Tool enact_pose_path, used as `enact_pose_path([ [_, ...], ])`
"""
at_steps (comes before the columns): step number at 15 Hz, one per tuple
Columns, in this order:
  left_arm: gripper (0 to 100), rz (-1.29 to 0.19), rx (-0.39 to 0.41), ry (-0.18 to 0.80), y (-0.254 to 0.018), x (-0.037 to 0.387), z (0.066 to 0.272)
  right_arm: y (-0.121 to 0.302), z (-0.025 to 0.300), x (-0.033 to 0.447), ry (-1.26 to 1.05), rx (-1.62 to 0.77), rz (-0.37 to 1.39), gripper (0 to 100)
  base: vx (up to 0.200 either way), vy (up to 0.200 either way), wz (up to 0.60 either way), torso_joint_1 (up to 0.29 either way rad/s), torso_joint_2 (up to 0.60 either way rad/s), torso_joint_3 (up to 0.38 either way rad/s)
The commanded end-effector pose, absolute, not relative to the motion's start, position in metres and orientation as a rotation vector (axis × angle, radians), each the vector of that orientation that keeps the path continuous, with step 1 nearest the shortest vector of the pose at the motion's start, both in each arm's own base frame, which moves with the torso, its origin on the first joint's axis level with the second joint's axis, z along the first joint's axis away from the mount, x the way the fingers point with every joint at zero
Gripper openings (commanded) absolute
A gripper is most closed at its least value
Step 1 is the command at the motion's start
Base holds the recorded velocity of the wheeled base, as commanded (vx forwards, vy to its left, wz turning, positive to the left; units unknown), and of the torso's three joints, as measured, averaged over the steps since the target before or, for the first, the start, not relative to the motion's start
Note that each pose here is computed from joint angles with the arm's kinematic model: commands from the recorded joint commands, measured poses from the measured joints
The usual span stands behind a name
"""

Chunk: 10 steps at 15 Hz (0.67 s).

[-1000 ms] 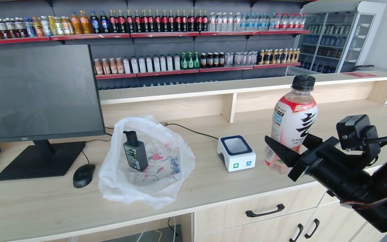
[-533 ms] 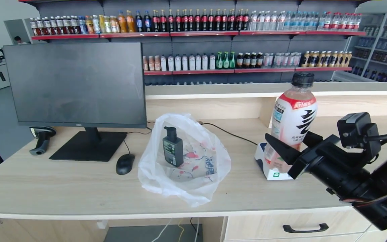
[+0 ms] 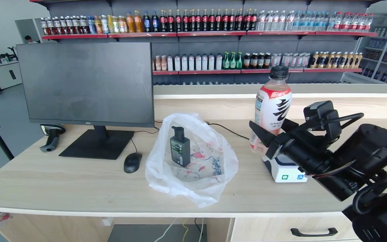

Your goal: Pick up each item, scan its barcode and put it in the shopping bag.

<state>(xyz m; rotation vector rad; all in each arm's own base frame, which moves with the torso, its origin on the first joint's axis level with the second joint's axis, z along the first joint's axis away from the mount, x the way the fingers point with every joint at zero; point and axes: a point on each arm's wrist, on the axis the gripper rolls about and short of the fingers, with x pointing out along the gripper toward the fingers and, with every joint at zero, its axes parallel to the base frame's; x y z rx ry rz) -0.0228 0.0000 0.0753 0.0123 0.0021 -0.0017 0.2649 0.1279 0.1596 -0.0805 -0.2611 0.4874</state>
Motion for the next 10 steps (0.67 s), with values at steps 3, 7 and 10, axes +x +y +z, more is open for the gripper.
enact_pose_path([
  [3, 100, 0.0, 0.012, 0.002, 0.0, -0.023, 0.075, 0.154, 0.116, 0.298, -0.143, -0.036, 0.532, 0, 0.0, 0.0, 0.0, 0.0, 0.0, 0.0],
  [7, 100, -0.002, 0.012, 0.002, 0.0, -0.023, 0.075, 0.171, 0.105, 0.326, -0.17, -0.032, 0.537, 0, 0.0, 0.0, 0.0, 0.0, 0.0, 0.0],
  [10, 100, -0.002, 0.014, 0.002, 0.0, -0.023, 0.075, 0.186, 0.096, 0.331, -0.17, -0.03, 0.564, 0, 0.0, 0.0, 0.0, 0.0, 0.0, 0.0],
])
